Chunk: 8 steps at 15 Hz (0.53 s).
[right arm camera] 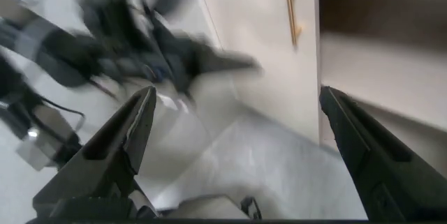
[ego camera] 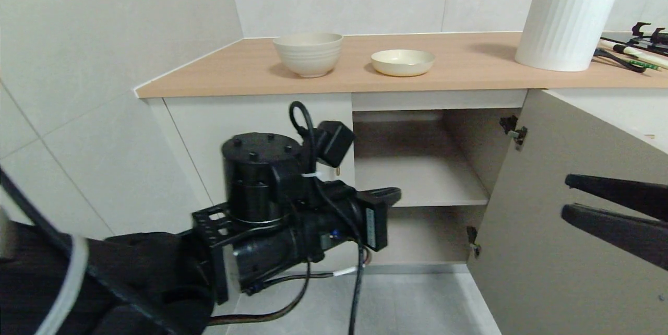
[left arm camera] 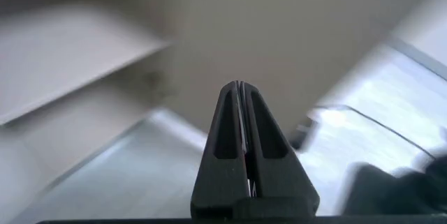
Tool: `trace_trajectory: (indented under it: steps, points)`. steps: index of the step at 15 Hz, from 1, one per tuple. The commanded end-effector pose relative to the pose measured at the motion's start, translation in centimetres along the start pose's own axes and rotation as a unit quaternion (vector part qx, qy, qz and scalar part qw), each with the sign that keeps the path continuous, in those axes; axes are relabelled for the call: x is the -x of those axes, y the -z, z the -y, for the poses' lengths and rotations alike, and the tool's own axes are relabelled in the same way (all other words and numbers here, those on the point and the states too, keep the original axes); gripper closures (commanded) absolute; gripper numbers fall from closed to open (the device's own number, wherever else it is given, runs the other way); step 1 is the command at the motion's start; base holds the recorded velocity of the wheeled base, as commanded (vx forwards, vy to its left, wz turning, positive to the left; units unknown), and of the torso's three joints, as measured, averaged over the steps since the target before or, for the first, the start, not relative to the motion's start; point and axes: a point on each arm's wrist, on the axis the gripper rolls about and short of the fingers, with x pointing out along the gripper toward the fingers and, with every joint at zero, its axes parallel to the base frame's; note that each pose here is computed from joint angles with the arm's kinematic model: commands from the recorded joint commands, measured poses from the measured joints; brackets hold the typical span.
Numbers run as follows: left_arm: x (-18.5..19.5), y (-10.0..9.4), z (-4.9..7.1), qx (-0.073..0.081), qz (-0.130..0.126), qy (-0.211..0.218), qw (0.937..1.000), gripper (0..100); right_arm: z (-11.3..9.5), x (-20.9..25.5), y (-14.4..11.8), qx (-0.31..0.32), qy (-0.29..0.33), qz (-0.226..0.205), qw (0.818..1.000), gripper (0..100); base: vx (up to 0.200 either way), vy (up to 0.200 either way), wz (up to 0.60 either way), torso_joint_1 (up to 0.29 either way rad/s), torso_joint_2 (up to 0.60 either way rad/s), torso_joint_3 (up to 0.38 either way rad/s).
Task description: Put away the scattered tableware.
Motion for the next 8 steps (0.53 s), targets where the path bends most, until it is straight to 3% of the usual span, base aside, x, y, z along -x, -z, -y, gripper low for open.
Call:
trace_trajectory:
  steps: [1, 6, 7, 8]
  points:
    - [6.5, -2.7, -2.7, 0.014, 0.029, -0.094, 0.9950, 100, 0.9, -4.4, -0.4, -0.008, 0.011, -0.040, 0.999, 0, 0.000, 0.000, 0.00, 0.000, 0.00, 0.000]
    - [12.4, -3.7, -4.7, 0.024, 0.073, -0.170, 0.9824, 100, 2.1, -8.1, -1.9, -0.011, 0.027, -0.040, 0.999, 0, 0.000, 0.000, 0.00, 0.000, 0.00, 0.000]
    - [13.0, -3.8, -4.9, 0.026, 0.077, -0.176, 0.9810, 100, 2.2, -8.2, -1.7, -0.012, 0.035, -0.044, 0.998, 0, 0.000, 0.000, 0.00, 0.000, 0.00, 0.000]
    - [13.3, -3.6, -5.1, 0.024, 0.066, -0.181, 0.9809, 100, 2.4, -7.9, -1.7, -0.011, 0.052, -0.040, 0.998, 0, 0.000, 0.000, 0.00, 0.000, 0.00, 0.000]
